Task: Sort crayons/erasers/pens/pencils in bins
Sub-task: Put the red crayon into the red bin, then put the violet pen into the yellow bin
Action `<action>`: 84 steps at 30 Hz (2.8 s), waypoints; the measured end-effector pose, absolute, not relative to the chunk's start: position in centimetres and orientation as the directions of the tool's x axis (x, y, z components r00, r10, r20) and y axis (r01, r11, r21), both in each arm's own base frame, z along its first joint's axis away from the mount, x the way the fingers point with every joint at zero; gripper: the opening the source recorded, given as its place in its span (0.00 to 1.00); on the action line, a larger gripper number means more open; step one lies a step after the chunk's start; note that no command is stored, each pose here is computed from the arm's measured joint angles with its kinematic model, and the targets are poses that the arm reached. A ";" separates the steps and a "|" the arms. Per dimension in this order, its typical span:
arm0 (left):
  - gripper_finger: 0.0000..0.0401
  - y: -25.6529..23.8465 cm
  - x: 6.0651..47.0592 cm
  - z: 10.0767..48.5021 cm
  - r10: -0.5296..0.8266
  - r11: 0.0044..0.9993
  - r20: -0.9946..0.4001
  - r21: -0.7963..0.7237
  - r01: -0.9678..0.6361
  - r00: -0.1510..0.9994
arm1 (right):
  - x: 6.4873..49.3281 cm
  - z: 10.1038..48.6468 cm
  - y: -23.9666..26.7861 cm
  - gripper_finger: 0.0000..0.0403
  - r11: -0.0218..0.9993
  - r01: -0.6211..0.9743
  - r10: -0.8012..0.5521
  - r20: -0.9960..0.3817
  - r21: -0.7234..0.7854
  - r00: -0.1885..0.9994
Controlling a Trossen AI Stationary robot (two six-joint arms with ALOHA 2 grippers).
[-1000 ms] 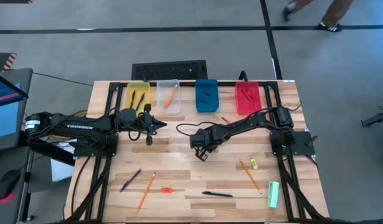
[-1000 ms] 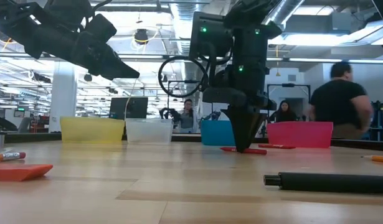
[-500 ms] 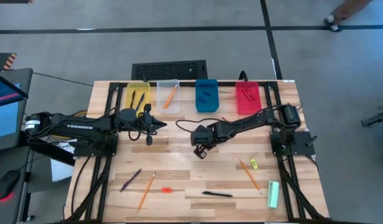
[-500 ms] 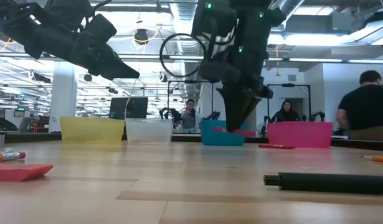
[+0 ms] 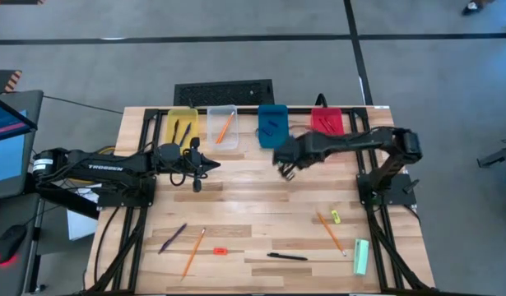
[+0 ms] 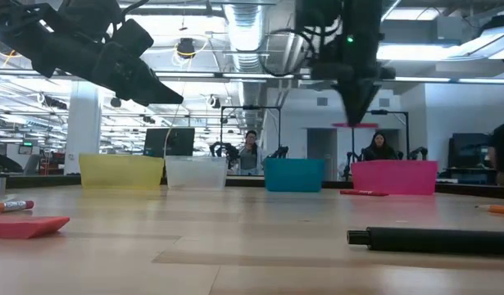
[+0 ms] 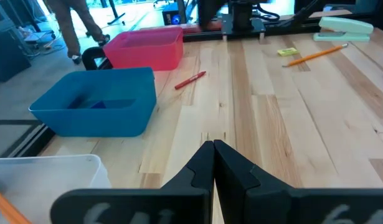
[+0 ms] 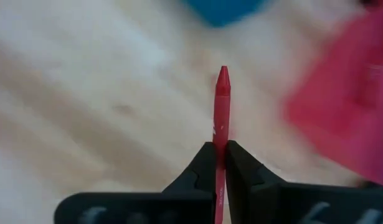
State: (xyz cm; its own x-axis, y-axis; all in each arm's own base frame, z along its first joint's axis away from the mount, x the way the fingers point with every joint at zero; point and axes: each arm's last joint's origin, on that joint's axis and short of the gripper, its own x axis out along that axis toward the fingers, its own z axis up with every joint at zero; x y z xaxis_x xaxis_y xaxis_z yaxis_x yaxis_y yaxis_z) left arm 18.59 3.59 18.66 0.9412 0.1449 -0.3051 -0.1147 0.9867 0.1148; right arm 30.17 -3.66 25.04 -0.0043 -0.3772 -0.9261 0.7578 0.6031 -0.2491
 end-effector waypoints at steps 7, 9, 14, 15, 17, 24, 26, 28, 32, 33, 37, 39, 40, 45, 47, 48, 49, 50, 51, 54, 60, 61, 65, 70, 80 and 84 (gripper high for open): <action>0.00 3.6 18.6 18.7 0.145 0.987 -0.305 0.115 -0.115 0.941 | 27.1 26.3 -10.2 0.05 0.473 0.797 -0.446 -0.882 -0.376 -0.151; 0.00 3.6 18.6 18.7 0.145 0.987 -0.305 0.115 -0.115 0.941 | 26.4 26.2 -12.1 0.05 0.455 0.800 -0.442 -0.879 -0.390 -0.177; 0.00 3.6 18.6 18.7 0.143 0.988 -0.306 0.101 -0.117 0.941 | 24.1 24.1 -15.9 0.05 0.426 0.818 -0.410 -0.888 -0.388 -0.207; 0.00 3.5 18.6 18.6 0.142 0.988 -0.309 0.100 -0.116 0.940 | 23.4 23.6 -16.4 0.05 0.420 0.823 -0.403 -0.891 -0.383 -0.209; 0.00 3.4 18.6 18.5 0.136 0.989 -0.320 0.099 -0.109 0.938 | 22.3 22.3 -17.4 0.05 0.414 0.841 -0.381 -0.905 -0.350 -0.189; 0.00 3.3 18.6 18.5 0.133 0.989 -0.323 0.098 -0.107 0.937 | 19.0 18.3 -20.4 0.05 0.379 0.900 -0.329 -0.940 -0.216 -0.087; 0.00 3.3 18.6 18.5 0.134 0.989 -0.318 0.099 -0.108 0.938 | 18.5 17.5 -21.0 0.05 0.371 0.904 -0.314 -0.945 -0.211 -0.091; 0.00 3.3 18.6 18.6 0.135 0.989 -0.311 0.100 -0.109 0.941 | 18.2 17.0 -21.4 0.05 0.368 0.905 -0.310 -0.946 -0.213 -0.097; 0.00 3.4 18.7 18.9 0.137 0.988 -0.286 0.110 -0.109 0.948 | 18.0 16.3 -21.8 0.06 0.374 0.906 -0.286 -0.954 -0.197 -0.089; 0.00 3.4 18.7 18.9 0.137 0.987 -0.283 0.116 -0.108 0.949 | 18.1 16.2 -21.9 0.06 0.380 0.904 -0.287 -0.954 -0.196 -0.086; 0.00 3.4 18.7 19.0 0.138 0.987 -0.267 0.123 -0.108 0.954 | 18.3 16.1 -22.0 0.06 0.390 0.900 -0.301 -0.951 -0.193 -0.074; 0.00 3.4 18.7 19.0 0.136 0.986 -0.269 0.125 -0.105 0.954 | 18.4 16.1 -22.1 0.07 0.375 0.908 -0.306 -0.950 -0.187 -0.069; 0.00 3.4 18.7 19.0 0.135 0.987 -0.269 0.125 -0.105 0.954 | 18.4 16.1 -22.1 0.08 0.371 0.910 -0.305 -0.950 -0.186 -0.069; 0.00 3.4 18.7 19.0 0.134 0.988 -0.271 0.113 -0.107 0.953 | 18.3 16.1 -22.1 0.19 0.368 0.911 -0.304 -0.950 -0.186 -0.071; 0.00 3.3 18.7 18.9 0.130 0.989 -0.281 0.098 -0.107 0.951 | 18.3 16.1 -22.1 0.24 0.366 0.912 -0.304 -0.950 -0.186 -0.071; 0.00 3.3 18.7 18.9 0.130 0.990 -0.285 0.089 -0.109 0.950 | 18.3 16.1 -22.1 0.27 0.368 0.911 -0.304 -0.950 -0.186 -0.071; 0.00 3.3 18.7 18.8 0.130 0.990 -0.292 0.082 -0.110 0.948 | 18.3 16.1 -22.1 0.29 0.371 0.909 -0.304 -0.950 -0.187 -0.071; 0.00 3.3 18.7 18.7 0.130 0.991 -0.299 0.080 -0.111 0.945 | 18.3 16.1 -22.1 0.30 0.376 0.907 -0.305 -0.950 -0.189 -0.072; 0.00 3.3 18.6 18.7 0.130 0.991 -0.305 0.078 -0.111 0.943 | 18.4 16.2 -22.0 0.30 0.383 0.903 -0.309 -0.948 -0.193 -0.072; 0.00 3.3 18.6 18.7 0.130 0.991 -0.308 0.070 -0.113 0.943 | 18.7 17.0 -21.6 0.27 0.415 0.885 -0.349 -0.935 -0.209 -0.057; 0.00 3.3 18.5 18.3 0.128 0.992 -0.347 0.060 -0.114 0.929 | 20.5 19.4 -19.3 0.04 0.493 0.847 -0.511 -0.854 -0.200 0.096; 0.00 3.3 18.5 18.2 0.129 0.992 -0.353 0.056 -0.117 0.927 | 20.7 19.7 -18.7 0.02 0.506 0.843 -0.536 -0.832 -0.185 0.140; 0.00 3.3 18.4 18.1 0.130 0.991 -0.369 0.035 -0.125 0.920 | 21.2 20.1 -15.8 0.03 0.558 0.823 -0.610 -0.724 -0.103 0.323; 0.00 3.3 18.2 17.6 0.125 0.991 -0.416 0.010 -0.133 0.900 | 22.1 20.2 -11.5 0.01 0.658 0.753 -0.616 -0.580 -0.005 0.533; 0.00 2.1 17.8 16.6 0.097 0.983 -0.537 -0.080 -0.165 0.838 | 25.0 19.8 -3.8 0.01 0.818 0.575 -0.544 -0.326 -0.001 0.773; 0.00 1.0 17.7 16.9 0.088 0.978 -0.650 -0.086 -0.189 0.755 | 25.8 19.6 -1.2 0.01 0.849 0.528 -0.505 -0.291 0.000 0.812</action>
State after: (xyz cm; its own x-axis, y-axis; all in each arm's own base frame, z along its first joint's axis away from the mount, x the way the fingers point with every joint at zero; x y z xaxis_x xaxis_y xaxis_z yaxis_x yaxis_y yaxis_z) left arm 17.67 0.99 16.92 0.7548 0.0884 -0.6499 -0.1887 0.9782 -0.0862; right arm 25.79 -1.24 19.59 0.8123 -0.5053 -0.2913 0.5281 0.8492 -0.0004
